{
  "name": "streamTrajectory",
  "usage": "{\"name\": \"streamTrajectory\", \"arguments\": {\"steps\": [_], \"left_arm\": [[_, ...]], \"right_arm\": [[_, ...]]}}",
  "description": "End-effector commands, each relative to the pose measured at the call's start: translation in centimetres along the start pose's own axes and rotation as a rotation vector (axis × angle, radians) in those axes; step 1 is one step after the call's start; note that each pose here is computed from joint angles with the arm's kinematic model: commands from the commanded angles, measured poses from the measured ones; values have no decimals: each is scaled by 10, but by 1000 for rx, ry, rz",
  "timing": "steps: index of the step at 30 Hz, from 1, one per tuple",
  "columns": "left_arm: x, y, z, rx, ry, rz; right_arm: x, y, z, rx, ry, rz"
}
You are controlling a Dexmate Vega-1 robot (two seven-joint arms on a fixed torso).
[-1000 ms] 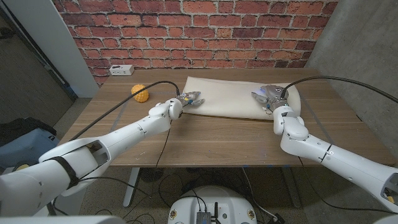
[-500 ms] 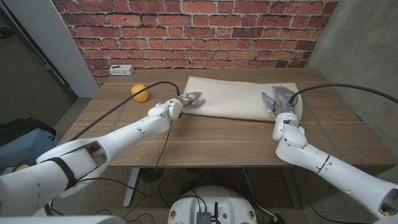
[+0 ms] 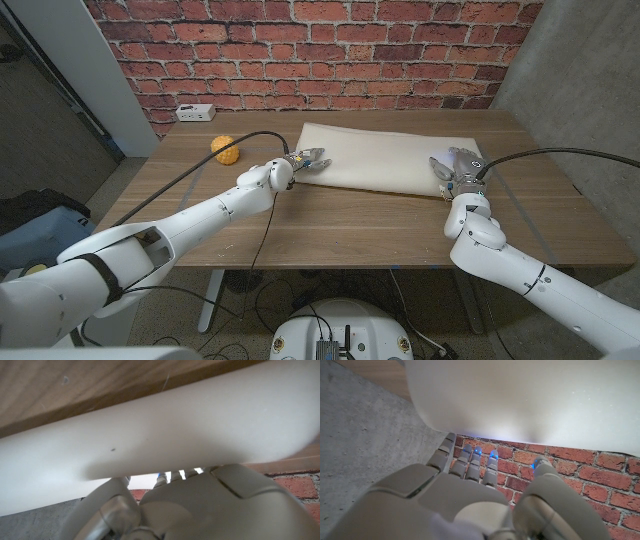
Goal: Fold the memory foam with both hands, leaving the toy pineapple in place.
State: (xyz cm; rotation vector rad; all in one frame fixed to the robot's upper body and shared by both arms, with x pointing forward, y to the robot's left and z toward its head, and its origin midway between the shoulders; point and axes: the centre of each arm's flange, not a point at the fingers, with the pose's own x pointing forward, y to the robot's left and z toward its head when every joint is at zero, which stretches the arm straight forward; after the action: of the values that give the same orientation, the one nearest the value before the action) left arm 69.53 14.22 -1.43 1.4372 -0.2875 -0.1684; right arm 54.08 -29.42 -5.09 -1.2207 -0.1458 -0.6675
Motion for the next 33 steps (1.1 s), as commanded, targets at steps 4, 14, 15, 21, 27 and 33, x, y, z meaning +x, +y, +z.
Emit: {"name": "streamTrajectory", "arguments": {"steps": [4,14,15,21,27,33], "left_arm": [[1,-3,-1,-22,-2,-12],[1,-3,-2,-24,0,-12],[1,-3,-2,-23,0,-13],[2,-2,-3,-23,0,-14],[3,-3,-3,-19,-5,-15],[4,-2,-4,-23,-8,-15]], "right_arm": [[-18,4,-18,79,120,-65],[-21,8,-18,87,217,-82],[-21,9,-19,92,238,-85],[-23,13,-19,122,312,-85],[-25,15,-20,180,376,-93],[-26,17,-18,167,306,-108]]}}
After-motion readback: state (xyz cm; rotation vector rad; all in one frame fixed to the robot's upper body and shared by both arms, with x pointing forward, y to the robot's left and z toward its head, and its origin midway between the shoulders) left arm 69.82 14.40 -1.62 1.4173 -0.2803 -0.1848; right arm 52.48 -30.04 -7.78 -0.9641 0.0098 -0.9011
